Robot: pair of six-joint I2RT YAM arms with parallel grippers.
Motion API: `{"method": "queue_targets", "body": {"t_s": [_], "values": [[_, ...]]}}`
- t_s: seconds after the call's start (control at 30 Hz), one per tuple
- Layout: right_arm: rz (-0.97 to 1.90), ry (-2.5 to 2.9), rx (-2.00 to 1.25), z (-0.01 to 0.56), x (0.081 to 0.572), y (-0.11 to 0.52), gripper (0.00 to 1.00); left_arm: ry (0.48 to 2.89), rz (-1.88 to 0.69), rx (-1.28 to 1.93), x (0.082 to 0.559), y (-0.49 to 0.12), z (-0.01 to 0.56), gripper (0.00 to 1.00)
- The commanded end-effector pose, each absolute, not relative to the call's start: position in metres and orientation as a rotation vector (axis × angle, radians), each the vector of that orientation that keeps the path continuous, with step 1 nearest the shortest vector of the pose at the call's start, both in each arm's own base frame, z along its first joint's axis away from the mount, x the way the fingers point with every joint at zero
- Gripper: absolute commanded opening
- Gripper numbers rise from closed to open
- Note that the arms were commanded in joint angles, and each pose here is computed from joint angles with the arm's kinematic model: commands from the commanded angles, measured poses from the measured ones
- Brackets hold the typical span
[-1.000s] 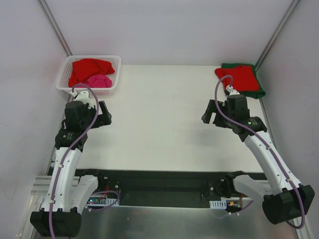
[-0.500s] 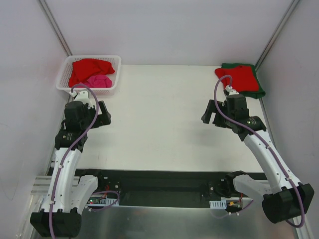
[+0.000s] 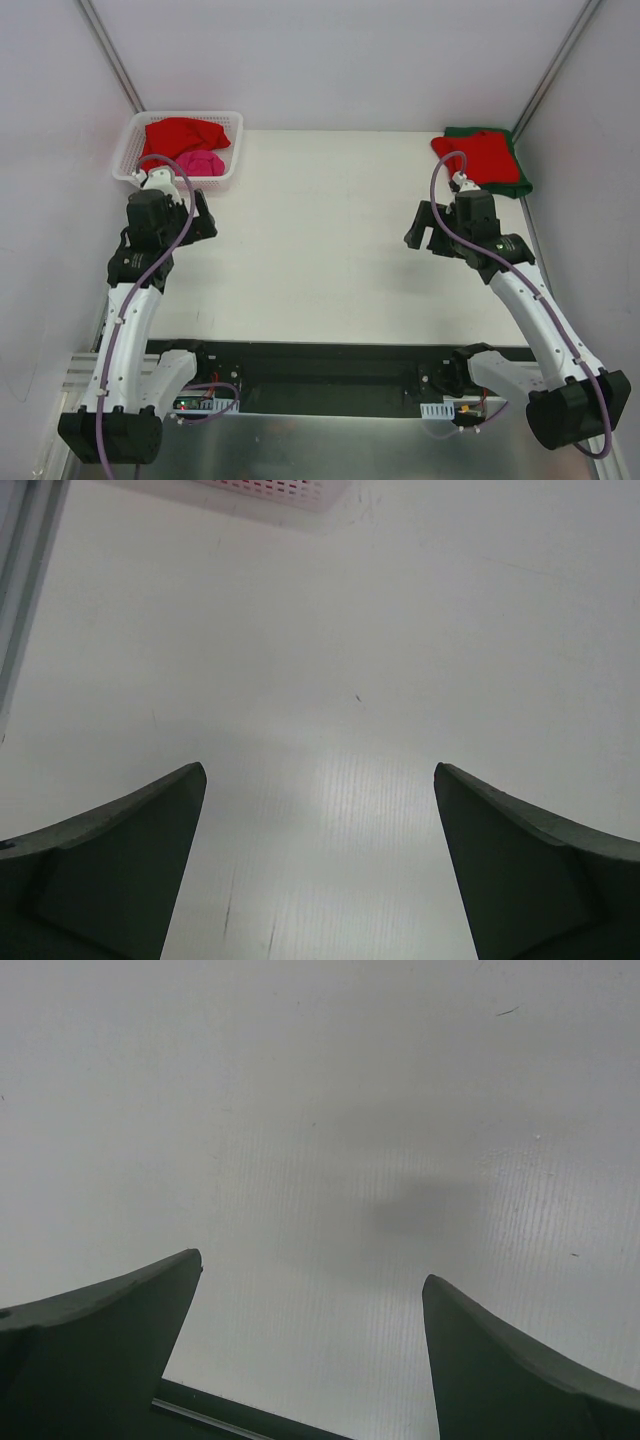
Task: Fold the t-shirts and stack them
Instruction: Grab crumpled tshirt from bin with the left arm
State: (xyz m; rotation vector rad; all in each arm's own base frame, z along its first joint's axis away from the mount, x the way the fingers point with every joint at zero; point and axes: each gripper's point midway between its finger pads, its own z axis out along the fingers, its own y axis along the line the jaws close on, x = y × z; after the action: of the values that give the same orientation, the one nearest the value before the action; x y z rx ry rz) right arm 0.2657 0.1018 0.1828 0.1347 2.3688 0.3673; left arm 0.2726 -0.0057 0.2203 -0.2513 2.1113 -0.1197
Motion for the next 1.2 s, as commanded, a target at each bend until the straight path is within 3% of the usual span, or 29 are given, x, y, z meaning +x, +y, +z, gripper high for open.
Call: {"method": "queue_targets", "body": {"t_s": [0.0, 0.23, 0.43, 0.77, 1.17], "values": [[0.374, 2.358, 0.111, 0.184, 0.259, 0.101, 0.96, 2.044, -0.024, -0.277, 0.300, 0.011, 0.255, 0.99], [0.449, 2.371, 0.117, 0.174, 0.252, 0.111, 0.96, 2.020, 0.026, -0.262, 0.363, 0.019, 0.297, 0.99], [0.522, 2.388, 0.108, 0.164, 0.251, 0.121, 0.96, 2.046, 0.096, -0.245, 0.418, 0.028, 0.298, 0.98], [0.516, 2.387, 0.057, 0.166, 0.254, 0.123, 0.96, 2.115, 0.189, -0.228, 0.504, 0.040, 0.252, 0.96], [0.501, 2.426, 0.033, 0.161, 0.256, 0.124, 0.96, 2.183, 0.292, -0.162, 0.556, 0.052, 0.199, 0.96]]}}
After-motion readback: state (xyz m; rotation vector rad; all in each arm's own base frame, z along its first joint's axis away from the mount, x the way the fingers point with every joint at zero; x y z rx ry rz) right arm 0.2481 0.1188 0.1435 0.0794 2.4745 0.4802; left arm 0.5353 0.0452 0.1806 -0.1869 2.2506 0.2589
